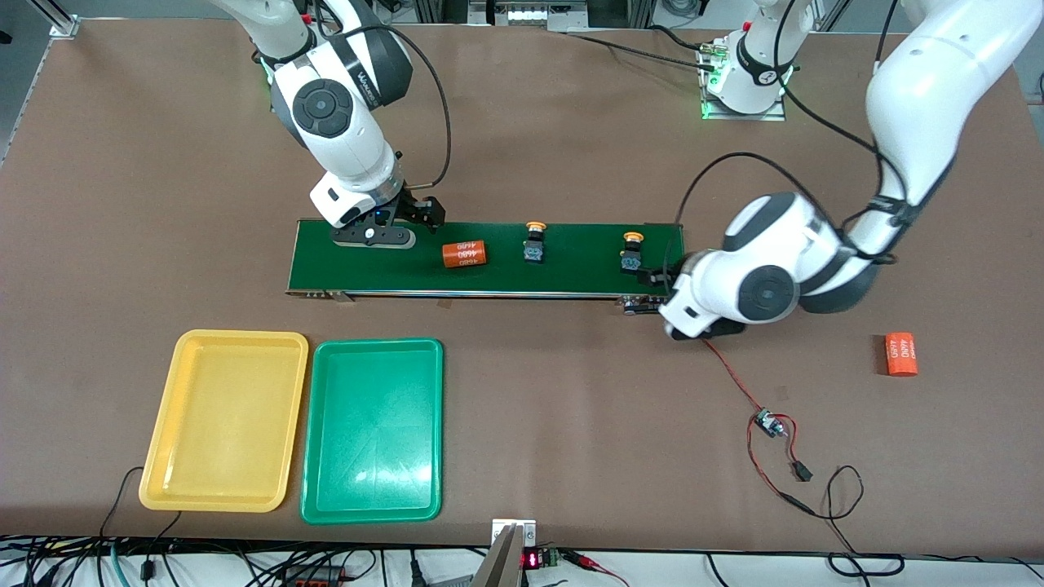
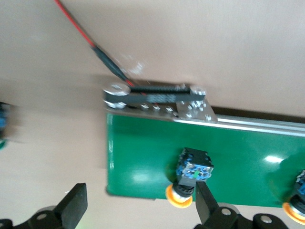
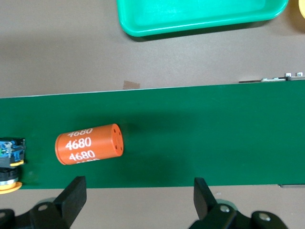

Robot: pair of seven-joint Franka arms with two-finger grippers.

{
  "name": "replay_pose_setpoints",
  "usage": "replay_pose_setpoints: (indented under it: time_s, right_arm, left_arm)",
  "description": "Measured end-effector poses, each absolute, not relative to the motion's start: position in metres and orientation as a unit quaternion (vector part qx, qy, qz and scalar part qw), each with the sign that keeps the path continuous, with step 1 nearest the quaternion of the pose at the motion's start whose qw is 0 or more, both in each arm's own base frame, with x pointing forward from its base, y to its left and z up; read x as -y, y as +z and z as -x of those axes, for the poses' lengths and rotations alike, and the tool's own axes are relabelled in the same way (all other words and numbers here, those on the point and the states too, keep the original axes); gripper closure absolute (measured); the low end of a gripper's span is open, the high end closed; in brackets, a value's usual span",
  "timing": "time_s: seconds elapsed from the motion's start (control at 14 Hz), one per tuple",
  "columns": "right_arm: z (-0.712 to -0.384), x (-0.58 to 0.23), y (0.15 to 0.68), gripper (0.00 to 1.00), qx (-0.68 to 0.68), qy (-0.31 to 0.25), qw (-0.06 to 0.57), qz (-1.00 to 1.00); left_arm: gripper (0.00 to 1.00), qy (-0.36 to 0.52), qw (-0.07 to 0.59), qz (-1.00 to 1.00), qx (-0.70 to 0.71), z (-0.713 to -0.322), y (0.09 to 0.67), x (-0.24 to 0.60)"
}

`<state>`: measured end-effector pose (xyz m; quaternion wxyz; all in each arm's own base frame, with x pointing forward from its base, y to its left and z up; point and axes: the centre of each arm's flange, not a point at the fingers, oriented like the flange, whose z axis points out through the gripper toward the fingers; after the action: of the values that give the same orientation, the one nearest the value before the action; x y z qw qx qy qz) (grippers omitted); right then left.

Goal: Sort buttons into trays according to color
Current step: 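Grasp a yellow button with the right gripper while the left grasps a cylinder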

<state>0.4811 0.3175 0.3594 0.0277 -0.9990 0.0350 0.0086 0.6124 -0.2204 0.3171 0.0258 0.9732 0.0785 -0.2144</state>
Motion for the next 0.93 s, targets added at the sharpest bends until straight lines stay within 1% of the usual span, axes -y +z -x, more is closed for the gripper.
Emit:
replay_pose_setpoints:
  time_s: [0.14, 0.28, 0.64, 0.78, 0.93]
  right_arm:
    - [-0.482, -0.318, 0.360, 0.00, -0.036, 0.004, 0.031, 0.999]
    - [-0.483, -0.321, 0.359, 0.00, -0.047, 0.002, 0.034, 0.998]
    - [-0.486, -0.366, 0.364, 0.00, -0.035, -0.003, 0.056, 0.998]
    - [-0.485, -0.388, 0.362, 0.00, -0.029, 0.000, 0.063, 0.998]
    - [-0.482, -0.408, 0.354, 0.00, -0.031, 0.000, 0.060, 0.998]
  left_arm:
    - [0.00, -0.185, 0.013, -0.980, -0.073, -0.633, 0.342, 0.197]
    - [0.00, -0.158, -0.020, -0.986, -0.044, -0.648, 0.349, 0.165]
    - [0.00, -0.137, -0.058, -0.987, 0.063, -0.681, 0.323, 0.039]
    - [0.00, -0.127, -0.050, -0.986, 0.093, -0.685, 0.318, -0.004]
    - [0.00, -0.111, -0.047, -0.986, 0.114, -0.679, 0.315, -0.041]
